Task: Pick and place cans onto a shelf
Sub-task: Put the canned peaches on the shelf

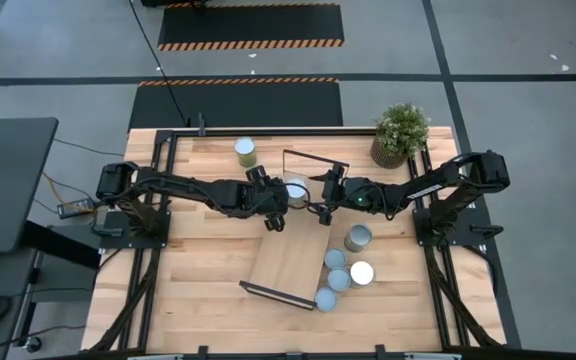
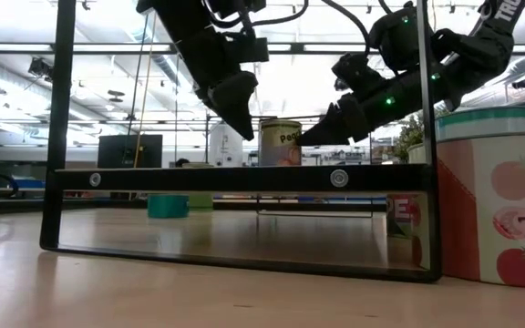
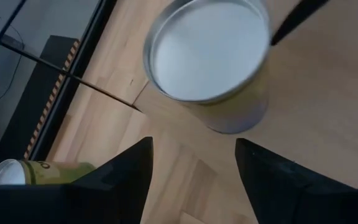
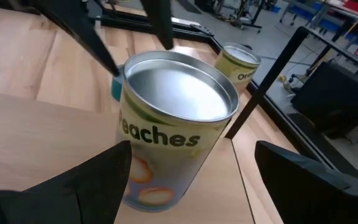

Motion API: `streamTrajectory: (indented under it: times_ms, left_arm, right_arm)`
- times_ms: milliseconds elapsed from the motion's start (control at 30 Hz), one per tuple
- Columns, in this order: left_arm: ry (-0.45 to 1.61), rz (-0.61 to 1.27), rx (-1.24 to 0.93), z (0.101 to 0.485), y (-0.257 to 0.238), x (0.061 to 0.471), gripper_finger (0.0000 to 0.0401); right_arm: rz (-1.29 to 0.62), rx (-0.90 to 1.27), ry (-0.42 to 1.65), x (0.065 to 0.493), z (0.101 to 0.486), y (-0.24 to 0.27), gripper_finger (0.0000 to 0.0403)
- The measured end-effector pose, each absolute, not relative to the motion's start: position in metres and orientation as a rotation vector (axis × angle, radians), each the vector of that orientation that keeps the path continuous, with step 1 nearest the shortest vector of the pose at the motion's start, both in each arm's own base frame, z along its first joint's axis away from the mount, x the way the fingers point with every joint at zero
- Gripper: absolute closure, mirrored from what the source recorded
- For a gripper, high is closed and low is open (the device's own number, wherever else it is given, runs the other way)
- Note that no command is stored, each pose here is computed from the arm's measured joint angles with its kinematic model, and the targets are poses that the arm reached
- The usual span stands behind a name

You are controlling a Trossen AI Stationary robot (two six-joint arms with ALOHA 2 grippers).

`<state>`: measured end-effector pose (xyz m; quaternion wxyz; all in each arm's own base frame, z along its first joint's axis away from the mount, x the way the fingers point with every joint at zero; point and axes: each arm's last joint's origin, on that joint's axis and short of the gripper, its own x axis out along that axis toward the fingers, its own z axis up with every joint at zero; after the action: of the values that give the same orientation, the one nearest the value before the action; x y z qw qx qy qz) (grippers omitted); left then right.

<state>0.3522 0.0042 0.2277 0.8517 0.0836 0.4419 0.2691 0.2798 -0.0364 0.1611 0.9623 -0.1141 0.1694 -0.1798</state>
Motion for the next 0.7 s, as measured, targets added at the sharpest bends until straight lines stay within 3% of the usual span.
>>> streamTrajectory:
  times_ms: [267,700]
  left_arm:
    - [0.914,0.566,0.171,0.229,0.004,0.354,0.0168]
    - [0.875,0.5,0.187,0.231,-0.007,0.358,0.0168]
  right_arm:
    - [-0.434,-0.256,0.344,0.279,0.162,-0.039,0.0054]
    - [-0.336,-0.296,0.29,0.275,0.179,0.003,0.0054]
